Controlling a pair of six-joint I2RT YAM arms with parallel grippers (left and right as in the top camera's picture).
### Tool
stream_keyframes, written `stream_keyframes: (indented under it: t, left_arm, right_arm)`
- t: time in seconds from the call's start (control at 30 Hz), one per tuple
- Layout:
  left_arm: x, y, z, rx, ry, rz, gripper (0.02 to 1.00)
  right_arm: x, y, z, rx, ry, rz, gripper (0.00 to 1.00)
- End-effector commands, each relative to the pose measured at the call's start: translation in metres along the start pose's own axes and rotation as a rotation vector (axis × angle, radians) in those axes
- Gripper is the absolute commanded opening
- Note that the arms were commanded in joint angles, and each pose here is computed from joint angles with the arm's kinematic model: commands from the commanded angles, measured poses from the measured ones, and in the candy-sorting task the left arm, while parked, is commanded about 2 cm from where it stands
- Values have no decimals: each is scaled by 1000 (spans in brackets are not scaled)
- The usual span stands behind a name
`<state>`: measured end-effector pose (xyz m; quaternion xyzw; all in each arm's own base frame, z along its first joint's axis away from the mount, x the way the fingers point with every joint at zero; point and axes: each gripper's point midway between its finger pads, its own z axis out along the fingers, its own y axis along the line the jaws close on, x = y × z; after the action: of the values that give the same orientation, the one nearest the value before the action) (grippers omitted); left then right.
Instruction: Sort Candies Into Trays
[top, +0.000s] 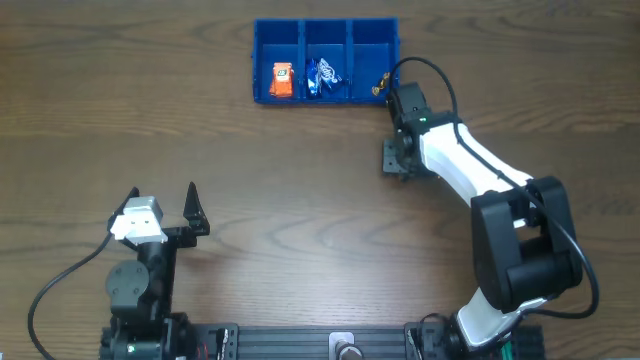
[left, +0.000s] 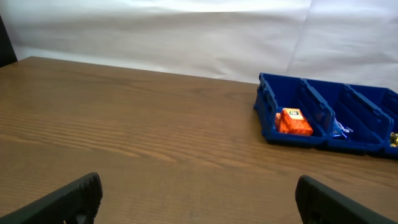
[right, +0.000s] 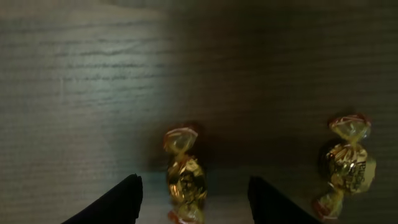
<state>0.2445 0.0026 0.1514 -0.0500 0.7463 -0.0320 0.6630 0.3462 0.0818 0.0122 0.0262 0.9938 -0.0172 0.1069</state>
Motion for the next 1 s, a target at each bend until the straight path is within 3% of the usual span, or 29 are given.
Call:
stream_keyframes:
  t: [0.03, 0.27, 0.53, 1.0]
  left_arm:
    - [18, 4, 1, -16, 52, 4, 998]
    - [18, 4, 1, -16, 52, 4, 996]
    - [18, 4, 1, -16, 52, 4, 998]
    - [18, 4, 1, -16, 52, 4, 998]
  right_arm:
    - [-1, 1, 6, -9, 1, 23, 573]
    - [3, 0, 16, -1, 24, 21, 562]
    - [3, 0, 16, -1, 25, 21, 323]
    - [4, 0, 18, -2, 20, 22, 323]
